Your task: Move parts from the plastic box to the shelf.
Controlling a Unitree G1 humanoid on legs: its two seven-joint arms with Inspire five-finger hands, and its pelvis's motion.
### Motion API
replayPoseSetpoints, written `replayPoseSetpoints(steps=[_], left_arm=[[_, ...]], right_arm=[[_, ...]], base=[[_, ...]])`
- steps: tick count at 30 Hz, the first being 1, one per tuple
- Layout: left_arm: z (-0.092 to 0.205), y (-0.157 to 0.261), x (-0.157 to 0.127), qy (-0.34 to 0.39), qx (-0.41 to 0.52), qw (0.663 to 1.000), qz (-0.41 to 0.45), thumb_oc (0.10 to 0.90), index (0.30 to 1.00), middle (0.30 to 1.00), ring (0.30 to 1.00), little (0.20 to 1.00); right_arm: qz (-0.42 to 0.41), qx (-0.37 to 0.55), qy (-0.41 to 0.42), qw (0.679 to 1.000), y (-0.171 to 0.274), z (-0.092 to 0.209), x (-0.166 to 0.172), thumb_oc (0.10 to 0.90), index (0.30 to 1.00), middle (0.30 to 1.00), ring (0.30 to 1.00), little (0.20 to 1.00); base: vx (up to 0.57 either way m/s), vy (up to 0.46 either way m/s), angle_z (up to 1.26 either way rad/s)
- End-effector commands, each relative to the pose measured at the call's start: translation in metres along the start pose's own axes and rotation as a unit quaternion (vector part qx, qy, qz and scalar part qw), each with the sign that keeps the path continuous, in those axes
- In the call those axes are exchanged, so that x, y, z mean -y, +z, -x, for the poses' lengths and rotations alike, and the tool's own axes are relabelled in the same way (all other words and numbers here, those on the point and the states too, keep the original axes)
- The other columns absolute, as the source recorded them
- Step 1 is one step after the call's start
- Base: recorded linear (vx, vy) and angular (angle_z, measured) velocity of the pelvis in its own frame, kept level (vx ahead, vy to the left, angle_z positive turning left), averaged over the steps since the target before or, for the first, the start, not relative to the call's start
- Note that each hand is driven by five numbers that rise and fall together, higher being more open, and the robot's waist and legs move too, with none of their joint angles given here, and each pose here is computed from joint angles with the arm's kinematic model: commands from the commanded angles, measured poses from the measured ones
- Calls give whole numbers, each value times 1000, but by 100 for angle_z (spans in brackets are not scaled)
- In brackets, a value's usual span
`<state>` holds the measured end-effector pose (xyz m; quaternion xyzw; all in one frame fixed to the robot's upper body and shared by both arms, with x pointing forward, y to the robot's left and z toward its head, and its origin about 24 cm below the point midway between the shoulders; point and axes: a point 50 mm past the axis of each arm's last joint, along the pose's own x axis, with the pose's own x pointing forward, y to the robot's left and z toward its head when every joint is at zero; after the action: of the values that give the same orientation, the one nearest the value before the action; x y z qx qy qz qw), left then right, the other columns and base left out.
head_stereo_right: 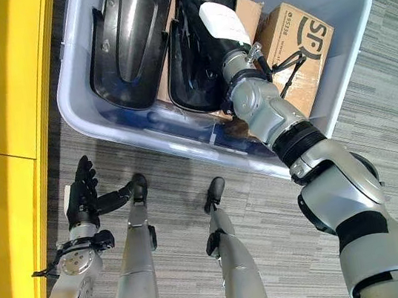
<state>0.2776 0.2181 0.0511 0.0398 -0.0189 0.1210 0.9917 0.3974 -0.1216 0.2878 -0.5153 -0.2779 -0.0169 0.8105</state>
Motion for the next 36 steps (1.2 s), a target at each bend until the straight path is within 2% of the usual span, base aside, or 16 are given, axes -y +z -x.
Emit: replayPoseSetpoints(steps=[1,5,10,17,24,36], left_arm=[[6,30,-6,0,80,997,10,900,1000,1000,1000,1000],[5,31,-11,15,79,997,-4,900,1000,1000,1000,1000],[10,26,-14,23,69,997,-16,900,1000,1000,1000,1000],[13,24,-17,34,64,997,-26,900,1000,1000,1000,1000],[15,19,-16,35,54,997,-30,900,1000,1000,1000,1000],[17,17,-15,44,50,997,-32,900,1000,1000,1000,1000]], right_arm=[[39,94,-126,987,30,0,62,900,1000,1000,1000,1000],[82,139,-168,973,38,23,78,900,1000,1000,1000,1000],[24,165,-186,968,38,59,66,900,1000,1000,1000,1000],[2,145,-184,972,28,80,48,900,1000,1000,1000,1000],[-57,129,-144,979,27,86,16,900,1000,1000,1000,1000],[-82,150,-129,977,43,89,1,900,1000,1000,1000,1000]], base=[[0,0,0],[0,0,0],[-5,2,-1],[-8,-1,-4],[0,0,0],[0,0,0]])
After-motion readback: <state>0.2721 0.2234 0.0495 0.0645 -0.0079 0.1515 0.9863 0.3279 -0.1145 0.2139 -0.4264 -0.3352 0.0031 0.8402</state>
